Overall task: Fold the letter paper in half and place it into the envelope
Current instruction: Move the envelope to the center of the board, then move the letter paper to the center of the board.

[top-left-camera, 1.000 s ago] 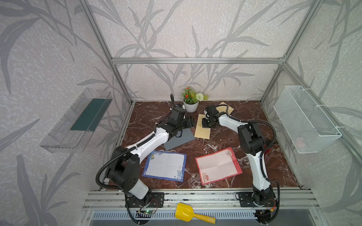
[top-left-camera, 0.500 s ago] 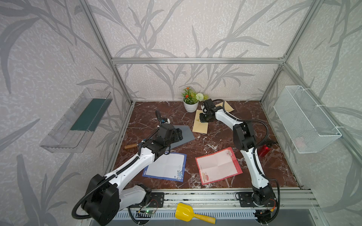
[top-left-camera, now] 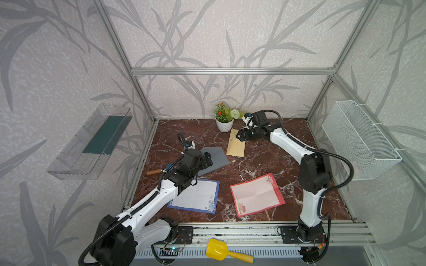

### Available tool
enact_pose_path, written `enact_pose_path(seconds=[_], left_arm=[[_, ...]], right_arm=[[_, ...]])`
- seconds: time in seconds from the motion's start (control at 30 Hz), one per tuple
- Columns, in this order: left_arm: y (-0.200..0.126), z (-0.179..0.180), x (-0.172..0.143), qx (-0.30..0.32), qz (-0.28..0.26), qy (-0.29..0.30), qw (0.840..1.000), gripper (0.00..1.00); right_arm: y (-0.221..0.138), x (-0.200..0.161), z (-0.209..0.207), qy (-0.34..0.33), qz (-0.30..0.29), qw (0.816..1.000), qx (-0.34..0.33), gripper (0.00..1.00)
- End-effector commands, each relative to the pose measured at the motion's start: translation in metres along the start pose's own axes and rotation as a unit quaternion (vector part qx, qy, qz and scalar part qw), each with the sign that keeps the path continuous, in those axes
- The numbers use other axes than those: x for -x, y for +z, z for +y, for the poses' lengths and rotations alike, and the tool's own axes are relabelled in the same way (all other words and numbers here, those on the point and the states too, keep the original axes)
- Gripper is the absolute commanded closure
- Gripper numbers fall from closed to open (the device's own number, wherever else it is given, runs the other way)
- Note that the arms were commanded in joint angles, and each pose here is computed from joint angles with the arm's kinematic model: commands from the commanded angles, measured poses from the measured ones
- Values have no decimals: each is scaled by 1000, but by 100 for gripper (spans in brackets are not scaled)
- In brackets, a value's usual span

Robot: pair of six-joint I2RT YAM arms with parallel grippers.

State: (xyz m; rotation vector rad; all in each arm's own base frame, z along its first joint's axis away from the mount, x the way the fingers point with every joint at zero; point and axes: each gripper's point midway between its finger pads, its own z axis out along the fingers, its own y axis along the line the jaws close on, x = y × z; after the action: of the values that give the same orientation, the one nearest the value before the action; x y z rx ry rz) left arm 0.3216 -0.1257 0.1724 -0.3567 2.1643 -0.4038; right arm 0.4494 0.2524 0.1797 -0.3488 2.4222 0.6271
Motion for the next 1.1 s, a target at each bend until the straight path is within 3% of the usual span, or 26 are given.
enact_pose_path(seconds=[0.0,0.13,0.3,0.53,0.73,1.07], left_arm=[[-3,5,6,5,-20,-12,1000,4],[1,3,2,0,-7,-4,1000,4],[4,5,-2,-2,-3,-6,1000,4],[5,7,-7,-6,-1,-15,1000,4],[4,6,-10,-11,6,-18,1000,4],[3,9,-15,-13,9,-29,999,4]], right_arm=[[-37,-36,4,4,-9,1000,12,17],[-82,-113,-6,15,23,999,-16,9],[-120,-199,2,44,87,995,-29,7],[-124,-270,9,83,115,988,-63,7],[-100,-287,9,85,145,984,-62,9],[-59,-283,14,102,154,981,-61,11]])
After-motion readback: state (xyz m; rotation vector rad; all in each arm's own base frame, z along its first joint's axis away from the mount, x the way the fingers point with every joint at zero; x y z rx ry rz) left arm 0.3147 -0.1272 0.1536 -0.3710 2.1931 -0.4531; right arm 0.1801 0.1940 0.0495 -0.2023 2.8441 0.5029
